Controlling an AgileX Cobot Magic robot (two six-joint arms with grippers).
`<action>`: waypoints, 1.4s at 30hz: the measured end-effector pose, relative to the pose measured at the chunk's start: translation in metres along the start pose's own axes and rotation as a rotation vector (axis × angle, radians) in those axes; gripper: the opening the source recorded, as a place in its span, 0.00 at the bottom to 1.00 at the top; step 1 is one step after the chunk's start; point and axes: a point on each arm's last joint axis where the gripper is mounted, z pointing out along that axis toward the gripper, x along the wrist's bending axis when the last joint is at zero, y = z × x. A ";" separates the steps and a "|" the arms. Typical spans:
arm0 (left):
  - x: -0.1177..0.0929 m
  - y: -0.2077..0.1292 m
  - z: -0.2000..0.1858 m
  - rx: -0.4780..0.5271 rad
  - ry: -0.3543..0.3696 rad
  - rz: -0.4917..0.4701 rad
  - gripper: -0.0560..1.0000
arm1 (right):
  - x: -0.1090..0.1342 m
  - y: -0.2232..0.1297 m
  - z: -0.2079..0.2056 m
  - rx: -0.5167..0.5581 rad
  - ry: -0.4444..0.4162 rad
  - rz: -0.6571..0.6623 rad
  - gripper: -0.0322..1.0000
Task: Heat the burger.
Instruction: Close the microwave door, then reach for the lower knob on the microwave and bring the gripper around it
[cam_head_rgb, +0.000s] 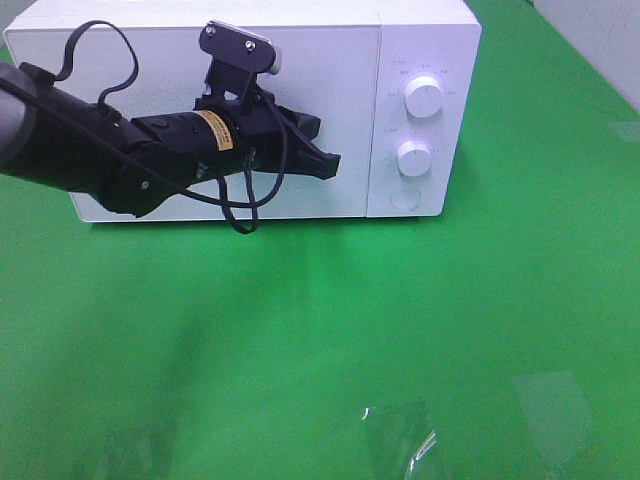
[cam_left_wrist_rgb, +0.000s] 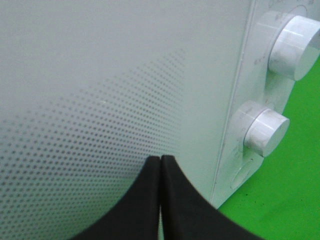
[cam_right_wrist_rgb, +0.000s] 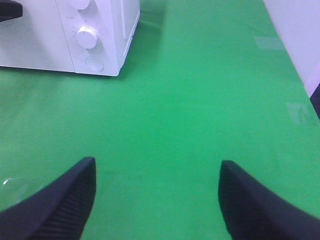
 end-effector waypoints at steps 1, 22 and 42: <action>0.000 0.000 0.000 0.000 0.000 0.000 0.05 | 0.000 0.000 0.000 0.000 0.000 0.000 0.67; -0.023 0.014 -0.056 0.160 0.018 -0.085 0.62 | 0.000 0.000 0.000 0.000 0.000 0.000 0.67; -0.021 0.011 -0.149 0.939 0.131 -0.108 0.98 | 0.000 0.000 0.000 0.000 0.000 0.000 0.67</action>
